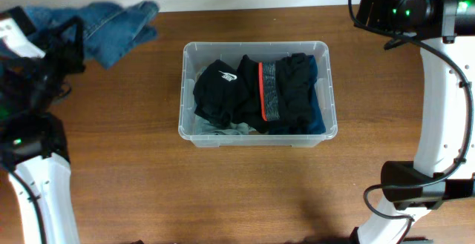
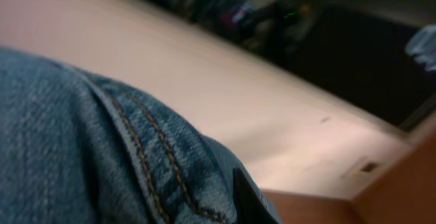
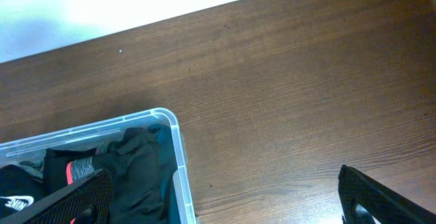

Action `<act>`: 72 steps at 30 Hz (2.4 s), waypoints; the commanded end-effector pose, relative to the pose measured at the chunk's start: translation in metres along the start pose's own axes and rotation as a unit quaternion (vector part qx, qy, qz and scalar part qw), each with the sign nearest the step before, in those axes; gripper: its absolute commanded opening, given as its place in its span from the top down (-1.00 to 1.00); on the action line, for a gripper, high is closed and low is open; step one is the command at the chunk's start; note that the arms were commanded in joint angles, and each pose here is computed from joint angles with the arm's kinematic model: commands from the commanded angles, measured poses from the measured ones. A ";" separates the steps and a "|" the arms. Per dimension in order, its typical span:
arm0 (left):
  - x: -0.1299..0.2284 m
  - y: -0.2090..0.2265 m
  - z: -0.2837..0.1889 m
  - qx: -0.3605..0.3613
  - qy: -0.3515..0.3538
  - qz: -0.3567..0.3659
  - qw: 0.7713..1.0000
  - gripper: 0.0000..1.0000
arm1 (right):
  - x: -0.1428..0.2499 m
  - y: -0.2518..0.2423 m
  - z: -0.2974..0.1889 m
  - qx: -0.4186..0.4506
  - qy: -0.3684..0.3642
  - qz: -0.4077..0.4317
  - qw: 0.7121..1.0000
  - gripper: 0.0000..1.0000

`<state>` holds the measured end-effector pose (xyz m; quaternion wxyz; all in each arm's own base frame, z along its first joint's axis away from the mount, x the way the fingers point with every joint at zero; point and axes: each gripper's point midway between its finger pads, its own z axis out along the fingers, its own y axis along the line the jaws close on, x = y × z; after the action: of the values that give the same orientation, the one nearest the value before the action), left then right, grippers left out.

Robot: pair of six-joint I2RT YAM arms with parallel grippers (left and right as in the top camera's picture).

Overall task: Pack container
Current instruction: 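Lift the blue jeans' edge with the left gripper, then swing the held blue jeans over the bin with the left gripper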

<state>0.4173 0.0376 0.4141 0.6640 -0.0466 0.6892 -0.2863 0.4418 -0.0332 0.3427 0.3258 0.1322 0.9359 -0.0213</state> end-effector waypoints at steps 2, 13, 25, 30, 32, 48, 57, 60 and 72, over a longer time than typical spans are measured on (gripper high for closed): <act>-0.032 -0.069 0.010 0.106 -0.044 0.019 0.993 0.99 | -0.002 -0.004 -0.002 0.007 -0.004 0.004 1.000 -0.97; 0.052 -0.169 0.071 0.342 0.079 -0.001 0.936 1.00 | -0.002 -0.004 -0.002 0.007 -0.004 0.004 1.000 -0.97; 0.091 -0.261 0.090 0.559 0.215 0.041 0.800 1.00 | -0.002 -0.004 -0.002 0.007 -0.004 0.004 1.000 -0.97; 0.109 -0.278 0.097 0.573 0.220 0.034 0.789 1.00 | -0.002 -0.004 -0.002 0.007 -0.004 0.004 1.000 -0.97; 0.118 -0.282 0.101 0.574 0.222 0.030 0.787 1.00 | -0.002 -0.004 -0.002 0.007 -0.004 0.004 1.000 -0.96; 0.154 -0.319 0.117 0.588 0.195 0.034 0.784 0.99 | -0.002 -0.004 -0.002 0.007 -0.004 0.004 1.000 -0.97; 0.185 -0.323 0.120 0.603 0.211 0.036 0.768 1.00 | -0.002 -0.004 -0.002 0.007 -0.004 0.004 1.000 -0.97; 0.198 -0.318 0.120 0.610 0.228 0.033 0.758 1.00 | -0.002 -0.004 -0.002 0.007 -0.004 0.004 1.000 -0.97; 0.218 -0.294 0.114 0.623 0.289 0.013 0.727 0.99 | -0.002 -0.005 -0.002 0.007 -0.004 0.004 1.000 -0.97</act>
<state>0.4132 -0.3532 0.3355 0.2931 0.4367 0.5440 -0.6538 0.4418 -0.0332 0.3427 0.3258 0.1320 0.9359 -0.0214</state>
